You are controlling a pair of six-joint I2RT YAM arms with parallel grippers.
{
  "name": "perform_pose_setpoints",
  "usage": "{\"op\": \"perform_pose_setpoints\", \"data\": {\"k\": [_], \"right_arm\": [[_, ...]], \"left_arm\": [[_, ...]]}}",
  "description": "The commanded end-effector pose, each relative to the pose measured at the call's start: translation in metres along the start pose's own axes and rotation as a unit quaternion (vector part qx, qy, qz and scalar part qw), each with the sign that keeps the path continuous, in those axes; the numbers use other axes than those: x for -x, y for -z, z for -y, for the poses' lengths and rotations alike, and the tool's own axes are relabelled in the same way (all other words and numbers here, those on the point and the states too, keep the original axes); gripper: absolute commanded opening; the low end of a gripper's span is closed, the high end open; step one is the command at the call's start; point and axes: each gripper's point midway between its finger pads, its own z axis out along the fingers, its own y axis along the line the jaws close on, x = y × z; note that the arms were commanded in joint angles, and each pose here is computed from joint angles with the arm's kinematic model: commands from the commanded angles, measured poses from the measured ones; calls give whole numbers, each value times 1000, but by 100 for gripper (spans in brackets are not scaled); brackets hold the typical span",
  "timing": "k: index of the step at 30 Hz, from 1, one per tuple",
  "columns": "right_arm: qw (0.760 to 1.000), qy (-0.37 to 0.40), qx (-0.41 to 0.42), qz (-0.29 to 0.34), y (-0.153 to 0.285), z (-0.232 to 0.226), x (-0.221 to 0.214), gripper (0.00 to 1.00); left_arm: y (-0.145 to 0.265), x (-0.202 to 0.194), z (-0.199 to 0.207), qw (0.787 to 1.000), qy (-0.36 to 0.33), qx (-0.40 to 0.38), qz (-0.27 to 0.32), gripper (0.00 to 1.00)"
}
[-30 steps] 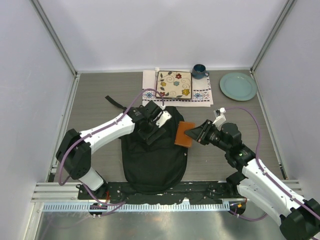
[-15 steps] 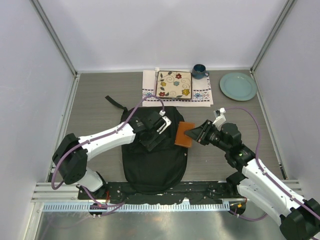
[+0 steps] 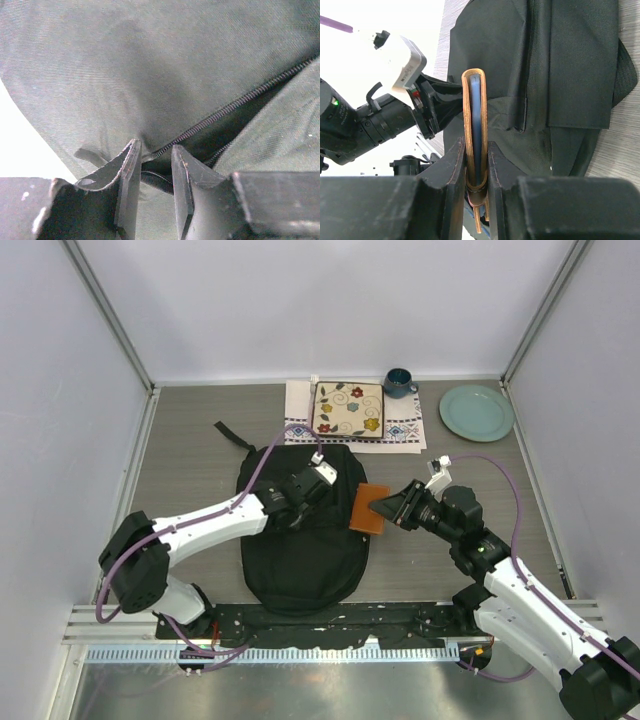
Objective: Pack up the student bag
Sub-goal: Place the personal item in the student bag.
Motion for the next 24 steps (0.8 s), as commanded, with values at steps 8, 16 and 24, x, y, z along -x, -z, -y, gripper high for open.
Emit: {"op": "perform_pose_setpoints", "data": {"k": [8, 16, 24], "right_arm": [[1000, 11, 19, 21, 3, -12, 10, 0], [999, -5, 36, 11, 5, -20, 6, 0], [991, -82, 99, -21, -4, -37, -12, 0]], "left_arm": [[6, 34, -25, 996, 37, 62, 59, 28], [8, 43, -23, 994, 59, 57, 67, 0], [32, 70, -17, 989, 116, 17, 85, 0]]}}
